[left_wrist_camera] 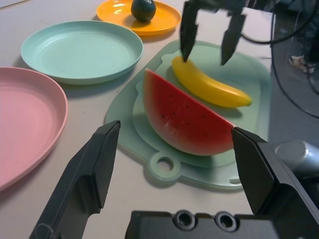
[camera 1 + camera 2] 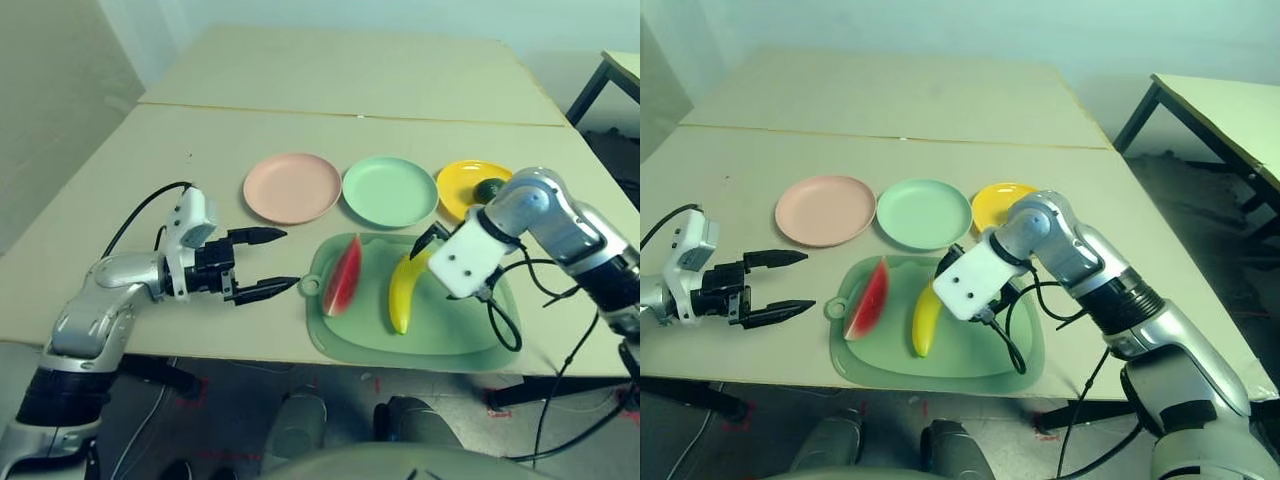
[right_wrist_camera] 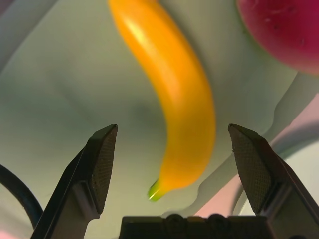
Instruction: Place the fruits into color-matched plates.
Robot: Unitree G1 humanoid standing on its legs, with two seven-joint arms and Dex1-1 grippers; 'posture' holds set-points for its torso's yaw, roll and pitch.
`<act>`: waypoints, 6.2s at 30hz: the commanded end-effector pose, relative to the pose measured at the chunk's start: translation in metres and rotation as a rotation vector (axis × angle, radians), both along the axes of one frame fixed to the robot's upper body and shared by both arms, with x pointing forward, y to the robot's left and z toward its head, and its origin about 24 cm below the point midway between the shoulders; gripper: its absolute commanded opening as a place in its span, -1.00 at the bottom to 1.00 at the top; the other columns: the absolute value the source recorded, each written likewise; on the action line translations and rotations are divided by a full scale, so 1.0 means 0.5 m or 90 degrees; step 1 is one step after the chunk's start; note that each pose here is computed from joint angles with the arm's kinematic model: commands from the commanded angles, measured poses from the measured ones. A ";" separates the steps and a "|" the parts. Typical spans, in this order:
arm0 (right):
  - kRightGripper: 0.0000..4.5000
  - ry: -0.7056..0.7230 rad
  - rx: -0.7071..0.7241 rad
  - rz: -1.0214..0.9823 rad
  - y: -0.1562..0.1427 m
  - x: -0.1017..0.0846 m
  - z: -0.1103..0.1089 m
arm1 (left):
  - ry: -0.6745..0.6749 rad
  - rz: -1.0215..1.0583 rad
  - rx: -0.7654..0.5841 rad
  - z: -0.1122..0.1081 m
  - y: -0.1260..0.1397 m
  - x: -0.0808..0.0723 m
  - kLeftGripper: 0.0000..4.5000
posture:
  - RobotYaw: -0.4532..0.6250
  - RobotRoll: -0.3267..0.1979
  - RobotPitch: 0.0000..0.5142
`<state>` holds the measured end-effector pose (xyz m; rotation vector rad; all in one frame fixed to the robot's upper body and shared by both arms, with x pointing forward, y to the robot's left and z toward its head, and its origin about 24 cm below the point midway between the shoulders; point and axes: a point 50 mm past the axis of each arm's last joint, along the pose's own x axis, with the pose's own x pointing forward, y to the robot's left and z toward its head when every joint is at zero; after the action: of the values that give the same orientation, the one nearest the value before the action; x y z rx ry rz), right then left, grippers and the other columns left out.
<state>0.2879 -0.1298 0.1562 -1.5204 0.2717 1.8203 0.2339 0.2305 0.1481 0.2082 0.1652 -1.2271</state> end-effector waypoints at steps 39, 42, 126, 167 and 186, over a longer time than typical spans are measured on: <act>-0.25 0.018 -0.021 -0.155 -0.071 0.059 0.040 | -0.052 0.023 -0.013 0.024 0.004 0.025 1.00 | 0.15 0.25 -0.66; -0.25 0.054 0.042 -0.236 -0.081 0.085 0.080 | -0.047 0.025 -0.010 0.020 0.007 0.026 1.00 | 0.12 0.25 -0.68; 0.98 0.296 0.659 -0.385 -0.168 -0.091 -0.078 | -0.069 -0.003 0.046 -0.004 0.015 0.063 1.00 | 0.03 0.25 -0.66; 0.98 0.327 0.635 -0.412 -0.149 -0.140 -0.158 | -0.510 -0.693 0.486 0.085 -0.221 0.153 1.00 | -0.17 0.25 -0.84; 0.98 0.387 0.766 -0.433 -0.117 -0.122 -0.126 | -0.476 -0.770 0.490 0.002 -0.246 0.146 1.00 | -0.24 0.25 -0.81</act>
<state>0.2259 -0.1881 0.0882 -0.0085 -0.0367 1.3537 0.3073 0.1060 0.1548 1.5646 -0.2132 -2.1025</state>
